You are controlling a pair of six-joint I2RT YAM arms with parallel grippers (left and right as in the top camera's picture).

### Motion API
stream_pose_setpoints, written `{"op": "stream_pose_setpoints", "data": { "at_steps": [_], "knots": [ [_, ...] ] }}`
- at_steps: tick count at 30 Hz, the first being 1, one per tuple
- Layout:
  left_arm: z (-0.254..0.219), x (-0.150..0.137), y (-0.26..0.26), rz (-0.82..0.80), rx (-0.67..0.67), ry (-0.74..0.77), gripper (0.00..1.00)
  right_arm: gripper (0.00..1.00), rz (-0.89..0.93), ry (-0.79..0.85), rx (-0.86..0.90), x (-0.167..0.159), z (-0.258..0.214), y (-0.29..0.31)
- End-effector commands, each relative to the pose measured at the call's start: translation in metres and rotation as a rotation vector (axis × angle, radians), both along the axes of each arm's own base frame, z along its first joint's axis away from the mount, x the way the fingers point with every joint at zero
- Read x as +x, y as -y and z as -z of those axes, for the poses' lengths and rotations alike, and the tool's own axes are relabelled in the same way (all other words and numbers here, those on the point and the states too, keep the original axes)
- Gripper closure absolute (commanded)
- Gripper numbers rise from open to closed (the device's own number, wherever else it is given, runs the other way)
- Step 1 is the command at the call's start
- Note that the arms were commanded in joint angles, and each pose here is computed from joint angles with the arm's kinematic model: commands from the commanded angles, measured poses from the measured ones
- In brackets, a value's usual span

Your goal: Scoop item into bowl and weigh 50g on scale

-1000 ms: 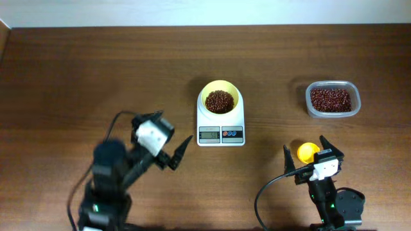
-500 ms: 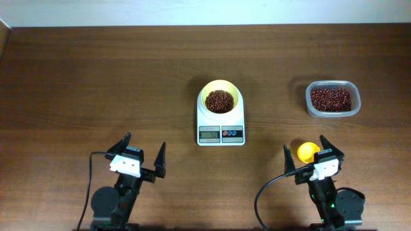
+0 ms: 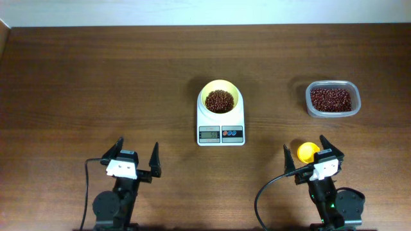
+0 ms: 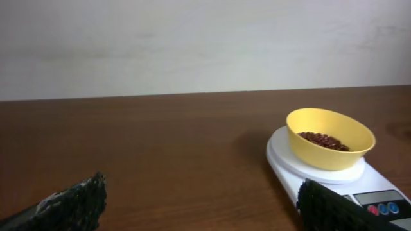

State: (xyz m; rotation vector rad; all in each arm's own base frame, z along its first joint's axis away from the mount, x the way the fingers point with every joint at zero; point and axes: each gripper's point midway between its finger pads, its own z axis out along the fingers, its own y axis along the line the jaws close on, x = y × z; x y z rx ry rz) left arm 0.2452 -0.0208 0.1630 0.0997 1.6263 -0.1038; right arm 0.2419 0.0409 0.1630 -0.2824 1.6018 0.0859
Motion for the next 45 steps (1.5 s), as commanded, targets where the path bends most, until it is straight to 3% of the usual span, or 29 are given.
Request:
{"op": "stream_pose_setpoints", "data": {
  "at_steps": [1, 5, 45],
  "knots": [
    [0.0039, 0.0008, -0.0165, -0.094, -0.005, -0.010, 0.01, 0.01, -0.003, -0.008, 0.007, -0.0003, 0.0031, -0.0013],
    [0.0070, 0.0006, -0.0259, -0.149, 0.000, -0.022, 0.01, 0.01, -0.003, -0.008, 0.007, -0.0003, 0.0031, -0.0013],
    [0.0068, 0.0007, -0.0259, -0.149, 0.000, -0.022, 0.01, 0.01, -0.003, -0.007, 0.007, -0.0003, 0.0031, -0.0013]
  ]
}}
